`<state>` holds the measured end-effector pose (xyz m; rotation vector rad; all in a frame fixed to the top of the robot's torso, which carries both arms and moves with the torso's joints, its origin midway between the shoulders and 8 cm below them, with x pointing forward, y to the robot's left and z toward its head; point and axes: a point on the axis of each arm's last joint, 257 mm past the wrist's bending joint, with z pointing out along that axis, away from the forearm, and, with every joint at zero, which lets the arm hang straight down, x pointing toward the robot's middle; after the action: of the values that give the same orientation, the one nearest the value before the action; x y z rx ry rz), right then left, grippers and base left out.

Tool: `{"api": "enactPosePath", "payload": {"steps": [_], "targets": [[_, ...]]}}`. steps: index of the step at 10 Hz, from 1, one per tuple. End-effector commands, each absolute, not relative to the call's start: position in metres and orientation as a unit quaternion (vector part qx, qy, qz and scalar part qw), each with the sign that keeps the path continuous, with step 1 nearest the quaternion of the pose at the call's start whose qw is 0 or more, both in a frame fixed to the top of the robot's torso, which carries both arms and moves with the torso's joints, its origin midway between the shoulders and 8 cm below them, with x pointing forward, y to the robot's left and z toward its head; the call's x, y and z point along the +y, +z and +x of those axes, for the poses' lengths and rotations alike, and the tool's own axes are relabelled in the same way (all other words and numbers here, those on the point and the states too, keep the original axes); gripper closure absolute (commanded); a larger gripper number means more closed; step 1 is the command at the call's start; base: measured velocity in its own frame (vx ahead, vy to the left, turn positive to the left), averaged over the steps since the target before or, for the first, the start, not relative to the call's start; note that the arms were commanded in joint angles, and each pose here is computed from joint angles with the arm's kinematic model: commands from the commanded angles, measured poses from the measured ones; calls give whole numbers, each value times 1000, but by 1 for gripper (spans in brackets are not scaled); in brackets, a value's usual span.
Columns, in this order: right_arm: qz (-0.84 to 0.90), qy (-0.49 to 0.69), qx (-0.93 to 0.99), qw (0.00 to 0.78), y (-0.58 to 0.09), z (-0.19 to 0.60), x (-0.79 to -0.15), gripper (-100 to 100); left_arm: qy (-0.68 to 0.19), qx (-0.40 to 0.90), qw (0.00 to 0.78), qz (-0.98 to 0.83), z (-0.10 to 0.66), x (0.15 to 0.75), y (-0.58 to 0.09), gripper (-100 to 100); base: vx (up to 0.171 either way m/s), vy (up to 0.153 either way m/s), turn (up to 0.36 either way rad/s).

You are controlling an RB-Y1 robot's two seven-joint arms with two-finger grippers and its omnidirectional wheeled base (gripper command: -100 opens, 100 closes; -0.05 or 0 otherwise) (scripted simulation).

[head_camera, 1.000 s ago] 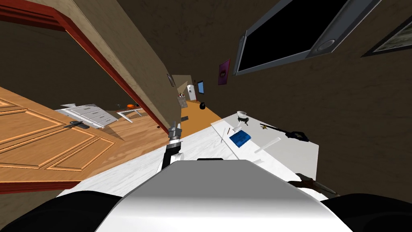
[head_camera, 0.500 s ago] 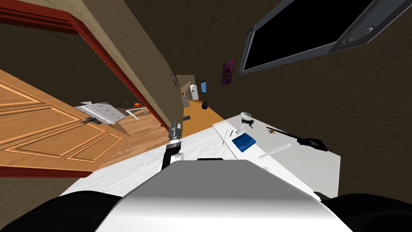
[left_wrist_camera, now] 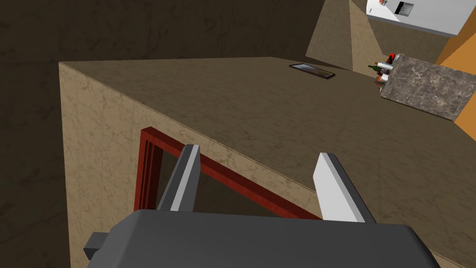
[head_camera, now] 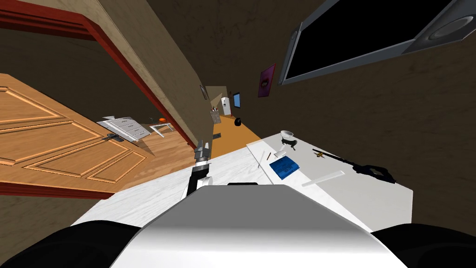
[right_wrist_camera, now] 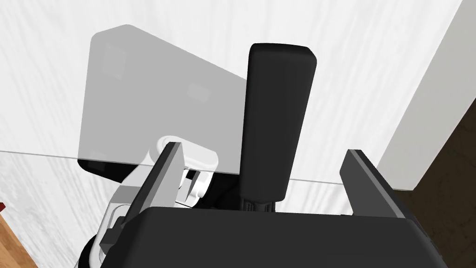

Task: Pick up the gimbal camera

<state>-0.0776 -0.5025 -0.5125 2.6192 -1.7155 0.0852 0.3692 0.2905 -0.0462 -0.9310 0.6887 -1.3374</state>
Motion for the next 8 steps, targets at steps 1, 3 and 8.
{"api": "enactPosePath", "payload": {"steps": [1, 3, 8], "targets": [[833, 27, -552, 5, -520, -78, -501, -100, -585, 301, 634, -407, 369, 290, -46, 0, -12, -2, 85], [831, 27, -556, 5, -528, -78, -500, -100, -585, 301, 634, -407, 369, 290, -46, 0, -26, -11, 46], [829, 26, -559, 5, -535, -78, -498, 100, -585, 301, 634, -407, 369, 290, -46, 0, -14, -5, 30]]}}
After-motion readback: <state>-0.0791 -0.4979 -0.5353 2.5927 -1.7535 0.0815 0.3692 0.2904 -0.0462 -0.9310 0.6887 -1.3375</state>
